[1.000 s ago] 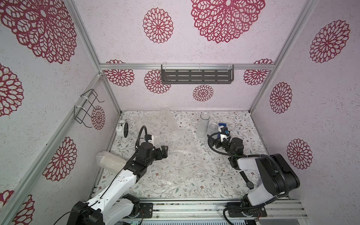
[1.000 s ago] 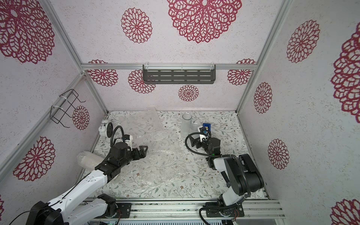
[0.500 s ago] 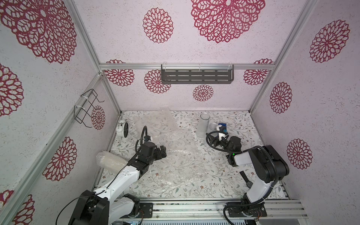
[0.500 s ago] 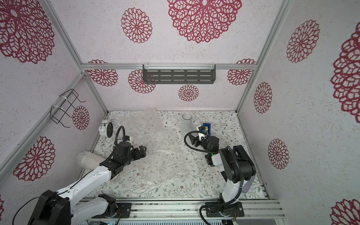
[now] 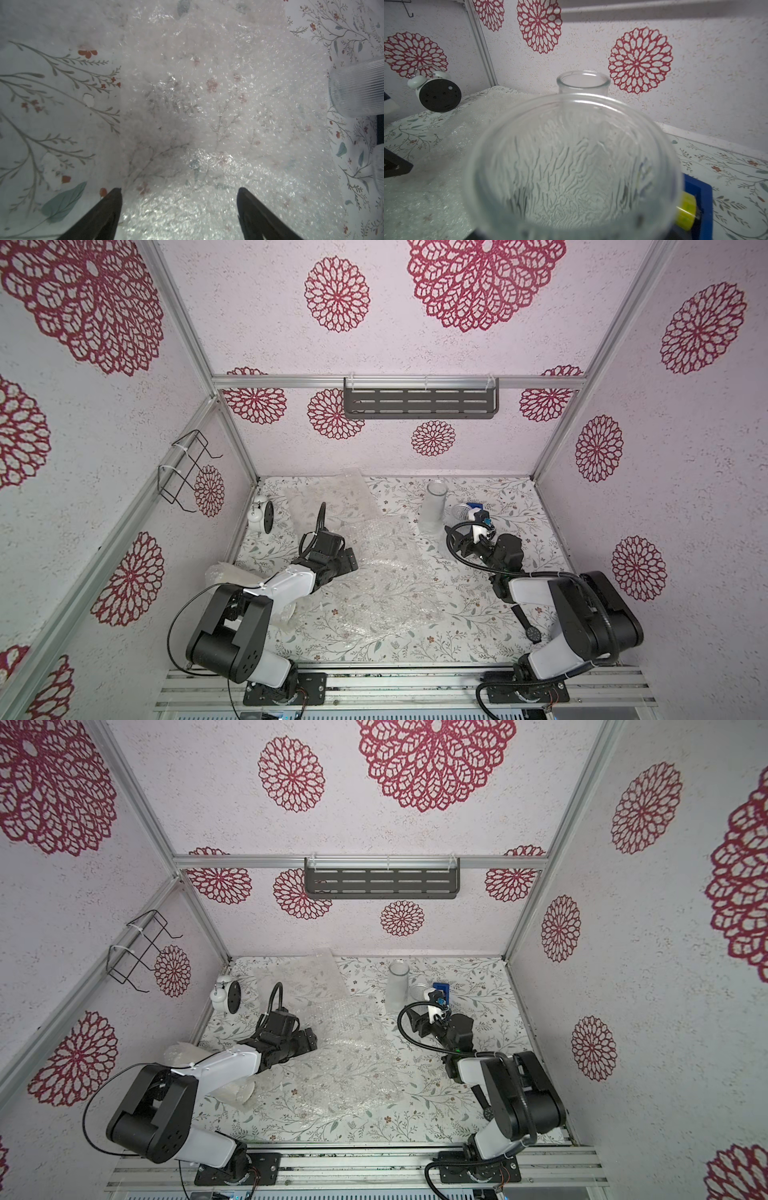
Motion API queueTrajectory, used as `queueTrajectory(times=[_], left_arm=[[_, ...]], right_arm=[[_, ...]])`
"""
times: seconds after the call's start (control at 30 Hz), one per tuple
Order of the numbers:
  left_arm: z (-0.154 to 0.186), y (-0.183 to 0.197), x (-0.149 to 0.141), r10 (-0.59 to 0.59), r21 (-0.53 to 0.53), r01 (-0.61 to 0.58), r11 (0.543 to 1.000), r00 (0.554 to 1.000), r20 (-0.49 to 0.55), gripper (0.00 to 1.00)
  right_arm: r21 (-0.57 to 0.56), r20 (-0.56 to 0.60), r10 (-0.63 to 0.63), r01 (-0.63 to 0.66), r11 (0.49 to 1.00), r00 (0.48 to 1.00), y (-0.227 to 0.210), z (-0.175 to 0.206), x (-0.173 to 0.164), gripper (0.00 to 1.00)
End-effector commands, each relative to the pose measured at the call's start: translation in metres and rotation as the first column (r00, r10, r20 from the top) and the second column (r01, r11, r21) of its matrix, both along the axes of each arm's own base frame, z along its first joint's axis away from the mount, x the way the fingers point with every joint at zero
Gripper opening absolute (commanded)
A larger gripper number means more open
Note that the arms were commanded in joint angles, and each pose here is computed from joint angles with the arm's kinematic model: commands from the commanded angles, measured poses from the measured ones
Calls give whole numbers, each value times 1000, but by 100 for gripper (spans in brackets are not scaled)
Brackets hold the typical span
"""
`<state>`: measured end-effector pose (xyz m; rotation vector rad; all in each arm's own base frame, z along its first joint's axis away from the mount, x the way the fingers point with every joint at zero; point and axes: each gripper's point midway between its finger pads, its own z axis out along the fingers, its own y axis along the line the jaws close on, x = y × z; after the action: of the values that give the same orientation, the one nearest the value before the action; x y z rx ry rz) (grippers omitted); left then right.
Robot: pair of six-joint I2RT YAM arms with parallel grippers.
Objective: Wrap vases in bubble wrap
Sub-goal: Pick up the vase from the center of the board, then adjust the bubble wrap at the center of the board.
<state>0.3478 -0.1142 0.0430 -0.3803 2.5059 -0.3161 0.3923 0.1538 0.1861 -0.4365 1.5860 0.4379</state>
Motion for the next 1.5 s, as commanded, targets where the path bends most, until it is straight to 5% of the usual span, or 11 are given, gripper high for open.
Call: queueTrajectory(times=[0.0,0.7,0.9,1.13,1.47], left_arm=[[-2,0,12,6,-4,-6,1000,1000,-8,87],[-21,-27,95,-16,-116,12,993,999,-38,80],[-1,-40,111,-37,-171,33,985,999,-17,80],[59,-18,84,21,-183,-10,983,998,54,88],[95,70,7,248,-120,-227,966,949,196,96]], right_arm=[[12,123,-13,11,1000,992,2,49,-14,48],[-283,-22,168,-168,944,985,77,36,-116,48],[-361,-41,201,-202,910,979,100,28,-126,48],[-513,-55,227,-223,829,972,138,24,-134,48],[-726,-179,226,-283,627,958,178,-12,-140,50]])
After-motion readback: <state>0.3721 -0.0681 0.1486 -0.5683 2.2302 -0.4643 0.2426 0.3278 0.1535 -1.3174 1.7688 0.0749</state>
